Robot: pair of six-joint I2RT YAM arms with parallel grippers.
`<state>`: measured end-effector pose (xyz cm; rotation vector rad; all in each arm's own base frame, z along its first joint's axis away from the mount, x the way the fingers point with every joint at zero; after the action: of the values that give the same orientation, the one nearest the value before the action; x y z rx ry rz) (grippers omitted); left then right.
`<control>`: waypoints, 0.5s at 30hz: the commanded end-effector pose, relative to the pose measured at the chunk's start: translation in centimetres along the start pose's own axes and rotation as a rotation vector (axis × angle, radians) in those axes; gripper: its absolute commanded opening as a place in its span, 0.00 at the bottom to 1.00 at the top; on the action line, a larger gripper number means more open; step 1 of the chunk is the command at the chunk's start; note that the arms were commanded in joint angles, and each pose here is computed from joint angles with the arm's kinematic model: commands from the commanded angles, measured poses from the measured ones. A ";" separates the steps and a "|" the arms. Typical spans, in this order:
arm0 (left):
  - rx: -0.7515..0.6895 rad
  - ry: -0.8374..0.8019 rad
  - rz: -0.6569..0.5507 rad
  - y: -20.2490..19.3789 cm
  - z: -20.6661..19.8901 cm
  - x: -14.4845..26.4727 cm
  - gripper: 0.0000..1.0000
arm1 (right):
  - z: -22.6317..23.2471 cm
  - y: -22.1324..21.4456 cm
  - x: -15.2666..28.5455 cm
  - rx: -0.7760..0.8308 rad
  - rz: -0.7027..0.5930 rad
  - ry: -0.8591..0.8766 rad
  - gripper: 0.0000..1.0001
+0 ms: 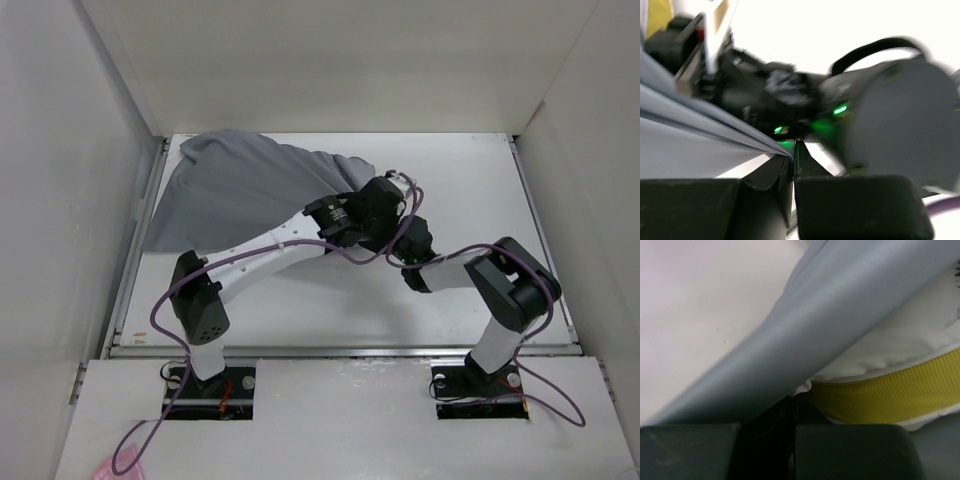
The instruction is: Put the pillow into the pillowcase
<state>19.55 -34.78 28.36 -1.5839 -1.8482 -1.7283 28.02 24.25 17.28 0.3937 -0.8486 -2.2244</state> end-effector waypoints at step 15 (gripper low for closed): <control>0.023 -0.082 -0.204 1.8 -1.5 5.3 0.79 | -1.8 6.1 6.8 0.094 -0.059 -0.533 0.76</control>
<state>17.72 -35.07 29.66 -1.6152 -1.9260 -1.7261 27.70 17.87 19.70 0.1400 -0.9856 -2.4052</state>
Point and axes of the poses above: each gripper's point midway between its finger pads, its own x axis back along the fingers, its own z axis along the line the jaws close on, y = z × x, the point moved 10 cm from there along x, back along the fingers, and after that the axes turned 7 degrees about x, right-handed, at the moved point
